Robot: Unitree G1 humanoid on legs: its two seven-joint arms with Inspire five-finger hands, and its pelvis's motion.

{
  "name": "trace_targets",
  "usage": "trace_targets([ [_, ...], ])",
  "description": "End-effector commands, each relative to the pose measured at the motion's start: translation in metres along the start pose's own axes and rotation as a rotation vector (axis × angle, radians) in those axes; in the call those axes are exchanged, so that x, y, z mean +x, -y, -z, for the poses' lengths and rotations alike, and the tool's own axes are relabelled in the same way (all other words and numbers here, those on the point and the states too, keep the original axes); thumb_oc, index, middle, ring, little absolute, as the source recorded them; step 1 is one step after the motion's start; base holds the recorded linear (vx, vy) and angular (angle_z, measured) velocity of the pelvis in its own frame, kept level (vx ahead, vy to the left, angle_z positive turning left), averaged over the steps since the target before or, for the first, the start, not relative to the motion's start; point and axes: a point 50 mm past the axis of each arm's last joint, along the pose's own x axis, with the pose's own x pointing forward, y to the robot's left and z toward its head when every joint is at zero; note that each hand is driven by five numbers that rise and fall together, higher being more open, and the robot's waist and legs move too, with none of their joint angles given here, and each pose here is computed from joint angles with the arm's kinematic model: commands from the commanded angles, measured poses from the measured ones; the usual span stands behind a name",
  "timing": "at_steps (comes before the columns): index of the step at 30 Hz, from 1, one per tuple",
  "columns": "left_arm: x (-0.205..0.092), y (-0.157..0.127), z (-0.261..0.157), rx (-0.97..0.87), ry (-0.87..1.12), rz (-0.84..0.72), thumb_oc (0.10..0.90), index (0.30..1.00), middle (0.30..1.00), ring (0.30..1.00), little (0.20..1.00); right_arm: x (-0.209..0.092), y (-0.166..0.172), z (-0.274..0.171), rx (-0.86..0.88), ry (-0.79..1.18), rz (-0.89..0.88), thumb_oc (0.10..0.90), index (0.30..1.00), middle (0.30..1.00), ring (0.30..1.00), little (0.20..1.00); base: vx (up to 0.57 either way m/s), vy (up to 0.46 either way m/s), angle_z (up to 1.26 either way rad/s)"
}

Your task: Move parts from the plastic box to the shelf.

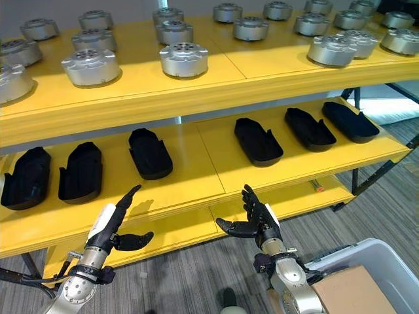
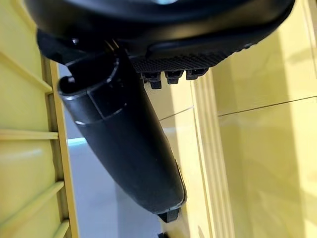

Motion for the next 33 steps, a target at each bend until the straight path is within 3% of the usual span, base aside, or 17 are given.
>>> trace_targets([
  [1, 0.031, -0.034, -0.041, 0.010, 0.254, -0.102, 0.900, 1.000, 1.000, 1.000, 1.000, 0.018, -0.003, -0.048, -0.009, 0.252, -0.032, 0.900, 1.000, 1.000, 1.000, 1.000, -0.02, 0.006, -0.09],
  [8, 0.034, -0.038, -0.054, 0.047, 0.342, -0.142, 0.900, 1.000, 1.000, 1.000, 1.000, 0.020, -0.007, -0.067, -0.141, 0.335, -0.055, 0.900, 1.000, 1.000, 1.000, 1.000, -0.01, 0.003, -0.06],
  [13, 0.042, -0.047, -0.074, 0.112, 0.484, -0.222, 0.900, 1.000, 1.000, 1.000, 1.000, 0.026, -0.019, -0.071, -0.131, 0.327, -0.123, 0.900, 1.000, 1.000, 1.000, 1.000, 0.00, 0.000, 0.00],
  [17, 0.071, -0.062, -0.098, 0.205, 0.545, -0.299, 0.900, 1.000, 1.000, 1.000, 1.000, 0.026, -0.037, -0.063, -0.112, 0.269, -0.253, 0.900, 1.000, 1.000, 1.000, 1.000, 0.05, 0.004, 0.00],
  [22, 0.111, -0.063, -0.095, 0.272, 0.384, -0.349, 0.900, 1.000, 1.000, 1.000, 1.000, 0.025, -0.053, -0.054, -0.128, 0.199, -0.378, 0.900, 1.000, 1.000, 1.000, 1.000, 0.07, 0.021, -0.22],
  [24, 0.138, -0.079, -0.095, 0.290, 0.293, -0.469, 0.900, 1.000, 1.000, 1.000, 1.000, 0.025, -0.060, -0.057, -0.169, 0.156, -0.480, 0.900, 1.000, 1.000, 1.000, 1.000, -0.01, 0.122, -0.38],
  [33, 0.171, -0.117, -0.096, 0.334, 0.086, -0.634, 0.900, 1.000, 1.000, 1.000, 1.000, 0.027, -0.074, -0.071, -0.183, 0.188, -0.592, 0.900, 1.000, 1.000, 1.000, 1.000, -0.08, 0.027, -0.22],
])
